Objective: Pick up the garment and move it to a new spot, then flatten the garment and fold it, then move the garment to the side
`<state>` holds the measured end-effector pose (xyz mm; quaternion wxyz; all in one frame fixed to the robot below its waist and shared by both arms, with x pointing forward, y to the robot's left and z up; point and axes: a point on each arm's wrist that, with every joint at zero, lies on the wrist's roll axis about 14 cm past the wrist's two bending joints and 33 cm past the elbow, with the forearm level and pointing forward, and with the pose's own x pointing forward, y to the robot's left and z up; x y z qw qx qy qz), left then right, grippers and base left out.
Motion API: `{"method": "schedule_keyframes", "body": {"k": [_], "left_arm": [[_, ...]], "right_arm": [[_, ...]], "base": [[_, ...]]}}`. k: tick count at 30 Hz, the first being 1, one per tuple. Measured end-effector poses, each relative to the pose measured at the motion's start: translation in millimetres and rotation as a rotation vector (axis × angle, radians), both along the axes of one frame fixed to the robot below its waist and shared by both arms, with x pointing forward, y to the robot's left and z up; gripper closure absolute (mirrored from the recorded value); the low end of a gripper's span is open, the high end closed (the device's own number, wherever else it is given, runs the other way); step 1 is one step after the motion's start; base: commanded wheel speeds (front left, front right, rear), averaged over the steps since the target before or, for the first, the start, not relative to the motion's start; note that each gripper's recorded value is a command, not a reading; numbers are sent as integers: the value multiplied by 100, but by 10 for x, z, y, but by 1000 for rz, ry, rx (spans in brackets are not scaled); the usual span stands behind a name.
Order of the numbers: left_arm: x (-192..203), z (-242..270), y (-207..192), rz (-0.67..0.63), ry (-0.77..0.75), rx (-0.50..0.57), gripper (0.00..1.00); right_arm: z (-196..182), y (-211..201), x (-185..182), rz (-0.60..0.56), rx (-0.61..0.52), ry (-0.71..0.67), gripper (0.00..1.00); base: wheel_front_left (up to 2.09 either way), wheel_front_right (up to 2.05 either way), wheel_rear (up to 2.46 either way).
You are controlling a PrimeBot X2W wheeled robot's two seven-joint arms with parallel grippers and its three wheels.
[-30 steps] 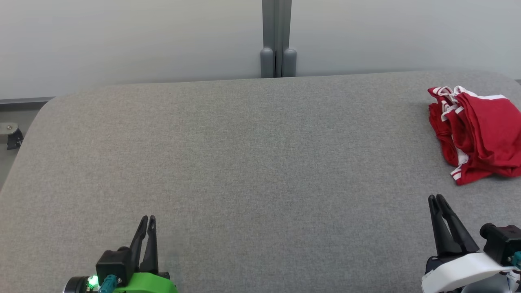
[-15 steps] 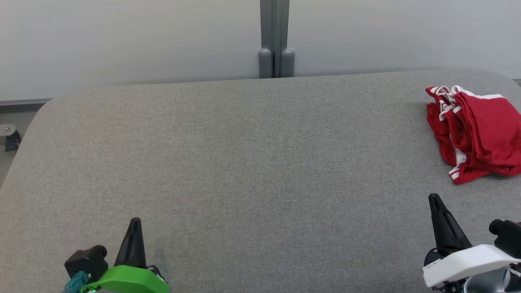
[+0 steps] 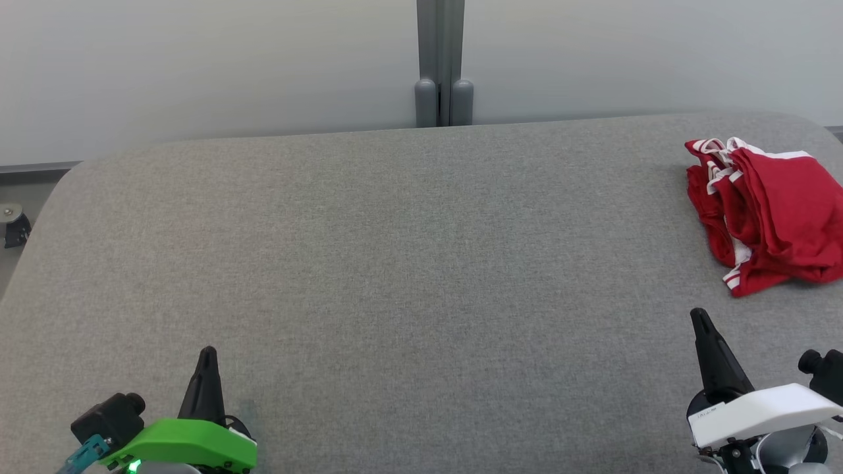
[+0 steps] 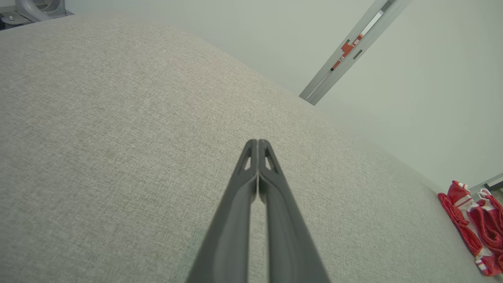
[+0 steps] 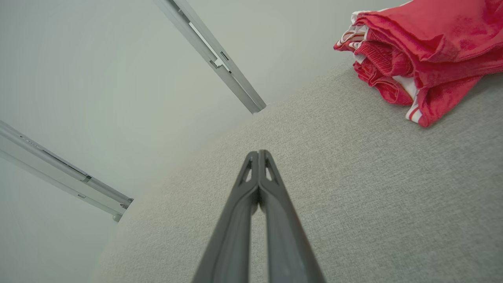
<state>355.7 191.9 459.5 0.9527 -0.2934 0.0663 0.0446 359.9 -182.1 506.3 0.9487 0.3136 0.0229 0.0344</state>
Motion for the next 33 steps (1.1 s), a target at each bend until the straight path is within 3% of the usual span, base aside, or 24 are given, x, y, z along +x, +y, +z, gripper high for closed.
{"method": "schedule_keyframes", "body": {"k": [33], "left_arm": [[130,112,50,49,-25,-431,100]], "right_arm": [[-40,-69,126,-42,409,31,100]], "base": [[0,0,0]]}}
